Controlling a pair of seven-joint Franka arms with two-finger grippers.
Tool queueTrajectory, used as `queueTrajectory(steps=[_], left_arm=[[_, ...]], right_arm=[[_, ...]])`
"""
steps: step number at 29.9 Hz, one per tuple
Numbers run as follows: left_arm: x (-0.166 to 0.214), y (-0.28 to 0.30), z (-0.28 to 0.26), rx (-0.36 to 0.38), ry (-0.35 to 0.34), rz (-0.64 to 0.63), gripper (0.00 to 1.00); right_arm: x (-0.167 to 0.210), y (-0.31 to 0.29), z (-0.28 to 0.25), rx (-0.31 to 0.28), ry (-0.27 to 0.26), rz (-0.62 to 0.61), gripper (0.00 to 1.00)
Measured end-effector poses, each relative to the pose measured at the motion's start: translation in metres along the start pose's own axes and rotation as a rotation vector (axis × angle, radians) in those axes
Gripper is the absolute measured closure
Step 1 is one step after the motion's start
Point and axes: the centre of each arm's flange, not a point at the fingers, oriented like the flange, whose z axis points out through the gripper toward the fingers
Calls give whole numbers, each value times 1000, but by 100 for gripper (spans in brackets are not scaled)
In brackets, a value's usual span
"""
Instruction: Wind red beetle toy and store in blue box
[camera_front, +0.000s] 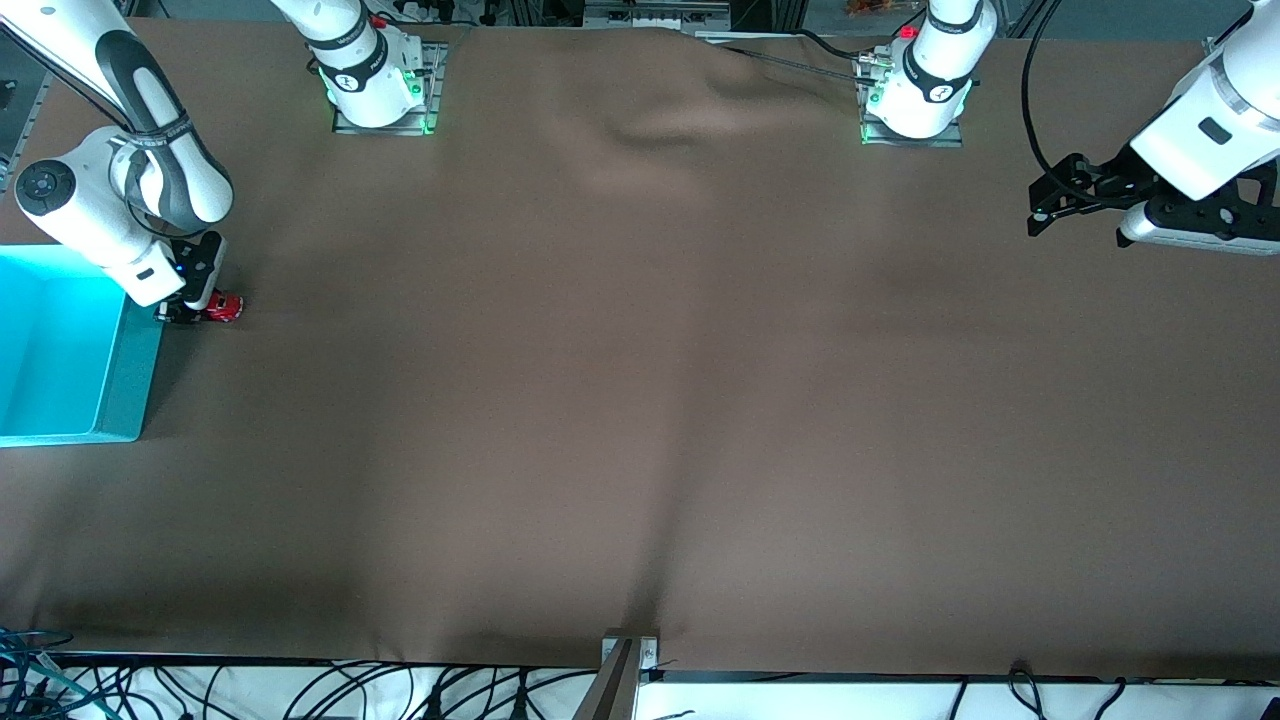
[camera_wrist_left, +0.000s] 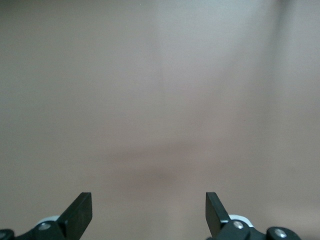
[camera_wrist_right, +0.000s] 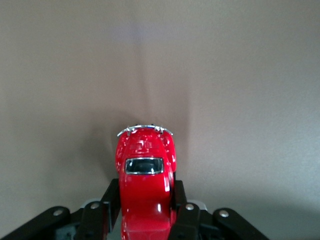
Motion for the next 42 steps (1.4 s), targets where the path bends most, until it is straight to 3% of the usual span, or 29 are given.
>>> queueTrajectory(steps=[9,20,28,33,42], left_arm=[[3,-7,-7,-2,2,-13,0],[5,-7,-3,-2,-8,-12,0],[8,-7,2,-3,-17,-11,0],[8,-7,2,-3,-16,-11,0],[8,-7,0,-3,-13,-12,0]], right_arm=[[13,21,-29,11,21,-37,54],[1,90,-138,87,81,-22,54],[-19,128,-210,34,76,-51,54],[-47,139,-211,16,61,-75,54],[-120,127,-139,76,95,-35,54]])
